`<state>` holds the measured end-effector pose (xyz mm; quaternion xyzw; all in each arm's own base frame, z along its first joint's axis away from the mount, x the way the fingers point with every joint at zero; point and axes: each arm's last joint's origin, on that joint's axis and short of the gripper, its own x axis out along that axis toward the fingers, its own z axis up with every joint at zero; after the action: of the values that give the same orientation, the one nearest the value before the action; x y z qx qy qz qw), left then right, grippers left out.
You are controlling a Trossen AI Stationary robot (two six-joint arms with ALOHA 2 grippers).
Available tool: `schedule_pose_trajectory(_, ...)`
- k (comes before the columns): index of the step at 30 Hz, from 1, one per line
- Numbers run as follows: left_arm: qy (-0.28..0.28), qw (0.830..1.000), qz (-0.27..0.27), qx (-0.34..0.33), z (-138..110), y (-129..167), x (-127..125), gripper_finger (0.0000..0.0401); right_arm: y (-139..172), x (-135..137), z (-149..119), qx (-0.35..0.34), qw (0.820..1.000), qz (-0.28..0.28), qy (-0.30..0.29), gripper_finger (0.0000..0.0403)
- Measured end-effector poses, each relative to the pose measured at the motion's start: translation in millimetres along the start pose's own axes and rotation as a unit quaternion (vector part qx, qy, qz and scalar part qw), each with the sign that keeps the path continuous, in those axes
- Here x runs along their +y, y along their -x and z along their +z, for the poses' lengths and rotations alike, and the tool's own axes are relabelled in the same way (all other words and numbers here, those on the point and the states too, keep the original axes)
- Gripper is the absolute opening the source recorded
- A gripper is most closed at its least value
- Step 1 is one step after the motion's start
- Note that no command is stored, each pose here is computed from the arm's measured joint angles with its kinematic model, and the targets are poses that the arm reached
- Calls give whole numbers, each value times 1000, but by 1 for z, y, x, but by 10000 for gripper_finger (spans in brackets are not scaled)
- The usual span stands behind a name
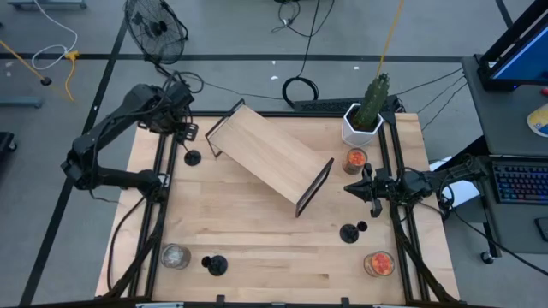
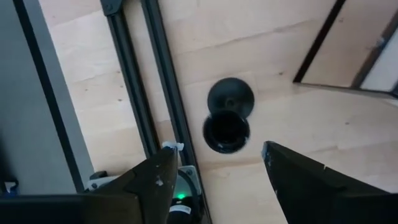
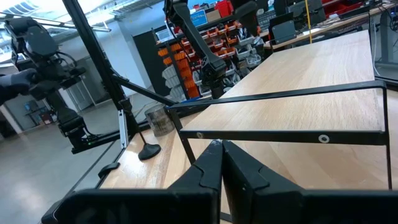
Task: Pick & Place candle stick holders
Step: Put the top black candle holder on the shelf
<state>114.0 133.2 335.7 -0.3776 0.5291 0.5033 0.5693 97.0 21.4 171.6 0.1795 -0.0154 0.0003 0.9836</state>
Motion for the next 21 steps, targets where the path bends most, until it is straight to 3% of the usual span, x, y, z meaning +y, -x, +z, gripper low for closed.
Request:
schedule_pose_trajectory(12,5,998,44,52,-9,-33,1,215,0,0,0,0,1000,0,1,4)
schedule_pose_trajectory(21,3,998,42,48,-8,-34,0,216,0,0,0,0,1000,0,30,4)
